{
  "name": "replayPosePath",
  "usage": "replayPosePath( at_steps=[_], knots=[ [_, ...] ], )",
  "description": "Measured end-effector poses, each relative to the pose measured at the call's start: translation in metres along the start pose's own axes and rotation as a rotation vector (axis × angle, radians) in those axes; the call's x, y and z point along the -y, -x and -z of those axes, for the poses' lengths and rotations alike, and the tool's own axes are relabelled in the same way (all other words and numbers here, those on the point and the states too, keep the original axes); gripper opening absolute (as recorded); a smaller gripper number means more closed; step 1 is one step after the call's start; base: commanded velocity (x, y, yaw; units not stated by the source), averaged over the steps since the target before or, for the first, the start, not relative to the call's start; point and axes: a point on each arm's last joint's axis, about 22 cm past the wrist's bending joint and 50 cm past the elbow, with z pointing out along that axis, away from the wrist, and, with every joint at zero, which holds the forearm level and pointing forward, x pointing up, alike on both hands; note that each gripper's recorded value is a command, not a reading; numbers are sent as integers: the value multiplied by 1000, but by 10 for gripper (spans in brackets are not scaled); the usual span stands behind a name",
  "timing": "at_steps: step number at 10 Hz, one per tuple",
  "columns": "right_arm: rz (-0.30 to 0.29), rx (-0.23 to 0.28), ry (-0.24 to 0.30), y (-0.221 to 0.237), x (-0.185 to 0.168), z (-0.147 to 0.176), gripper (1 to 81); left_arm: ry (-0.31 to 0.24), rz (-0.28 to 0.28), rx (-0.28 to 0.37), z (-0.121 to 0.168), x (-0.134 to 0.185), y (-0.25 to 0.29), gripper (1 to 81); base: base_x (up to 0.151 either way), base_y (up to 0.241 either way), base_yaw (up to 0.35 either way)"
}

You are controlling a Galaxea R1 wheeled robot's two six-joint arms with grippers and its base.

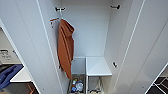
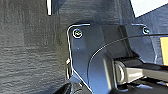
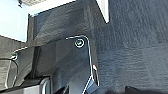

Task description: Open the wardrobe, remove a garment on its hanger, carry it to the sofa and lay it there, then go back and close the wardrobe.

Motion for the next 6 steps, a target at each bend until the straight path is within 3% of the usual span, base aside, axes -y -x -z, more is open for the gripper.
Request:
replayPosePath(
  at_steps=[2,4,6],
  knots=[
    [-2,-91,58,-67,-47,29,811,-56,51,-44,44,51,-15,811,0,0,0],
    [-7,-181,126,-134,-90,59,811,-123,92,-140,100,107,-57,811,0,0,0],
    [-9,-259,142,-189,-97,64,811,-174,125,-210,147,144,-90,811,0,0,0]
  ],
)
